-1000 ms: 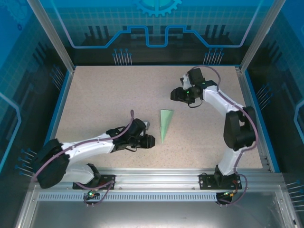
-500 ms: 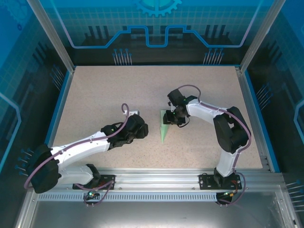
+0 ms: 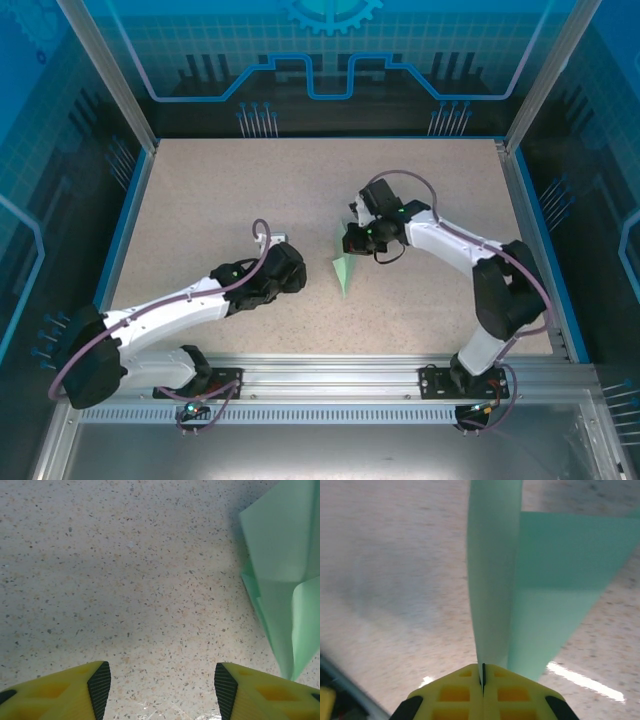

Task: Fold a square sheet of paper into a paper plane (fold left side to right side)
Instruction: Turn over the paper plane at the center of the table, then pick up the paper plane at the center of the table, then place the paper plane at the center of the table, then reset both arms

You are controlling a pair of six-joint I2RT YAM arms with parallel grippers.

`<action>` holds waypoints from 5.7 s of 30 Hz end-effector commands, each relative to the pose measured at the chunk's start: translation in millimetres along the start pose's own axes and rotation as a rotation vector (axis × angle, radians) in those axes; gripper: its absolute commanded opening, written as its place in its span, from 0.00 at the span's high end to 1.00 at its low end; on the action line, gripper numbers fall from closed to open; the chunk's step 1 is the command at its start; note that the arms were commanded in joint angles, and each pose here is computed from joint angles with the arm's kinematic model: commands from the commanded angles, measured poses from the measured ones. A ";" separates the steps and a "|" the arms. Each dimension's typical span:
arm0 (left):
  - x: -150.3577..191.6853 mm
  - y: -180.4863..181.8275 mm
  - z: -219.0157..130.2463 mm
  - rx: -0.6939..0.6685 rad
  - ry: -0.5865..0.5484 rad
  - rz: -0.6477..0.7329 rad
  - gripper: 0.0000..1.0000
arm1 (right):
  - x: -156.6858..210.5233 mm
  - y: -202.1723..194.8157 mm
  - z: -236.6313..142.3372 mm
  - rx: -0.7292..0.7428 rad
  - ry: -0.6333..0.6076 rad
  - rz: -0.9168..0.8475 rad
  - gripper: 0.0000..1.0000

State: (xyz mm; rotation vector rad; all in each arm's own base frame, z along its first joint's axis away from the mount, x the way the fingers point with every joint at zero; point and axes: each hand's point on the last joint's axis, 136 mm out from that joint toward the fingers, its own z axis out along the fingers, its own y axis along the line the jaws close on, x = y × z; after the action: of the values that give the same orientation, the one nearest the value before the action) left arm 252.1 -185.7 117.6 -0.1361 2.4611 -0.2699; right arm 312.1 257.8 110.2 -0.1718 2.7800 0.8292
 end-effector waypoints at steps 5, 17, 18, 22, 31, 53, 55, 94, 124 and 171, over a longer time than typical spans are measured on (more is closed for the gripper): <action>-13.4 13.0 -17.3 -0.032 -0.062 -0.036 0.38 | 19.3 -16.0 12.1 -0.181 0.055 0.069 1.00; -15.9 16.0 -19.9 -0.056 -0.064 -0.022 0.36 | 23.6 -100.5 -7.1 0.100 0.017 0.127 0.65; -17.0 15.7 -20.6 -0.055 -0.068 -0.021 0.35 | 23.1 -98.7 -14.6 0.125 0.012 0.113 0.61; -17.1 14.3 -20.8 -0.034 -0.078 -0.034 0.27 | 30.1 -83.8 -39.7 0.221 -0.001 0.040 0.53; -15.1 21.3 -28.2 0.023 -0.134 -0.080 0.02 | 67.4 -55.7 -11.4 0.327 0.064 -0.016 0.43; -4.3 36.4 -32.0 0.013 -0.133 -0.076 0.01 | 73.8 -37.8 49.5 0.394 0.199 -0.115 0.48; -4.2 36.3 -32.1 0.014 -0.132 -0.075 0.02 | 74.9 -40.3 51.6 0.409 0.206 -0.115 0.55; 0.0 -61.3 -55.3 0.460 -0.066 0.423 0.02 | -93.4 -57.6 86.4 0.576 0.131 -0.002 0.95; -11.4 -34.5 -47.0 0.294 -0.090 0.334 0.01 | -74.7 -17.4 12.5 0.583 0.043 -0.078 0.61; -115.0 190.9 20.6 -0.263 -0.640 0.070 0.01 | -67.6 -215.2 -99.5 0.566 -0.882 -0.353 0.00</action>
State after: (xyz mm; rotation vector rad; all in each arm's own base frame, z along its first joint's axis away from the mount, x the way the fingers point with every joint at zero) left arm 329.5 27.8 101.3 -0.2920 1.9623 0.2224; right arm 386.2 25.6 85.1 -0.1012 2.0415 -0.0388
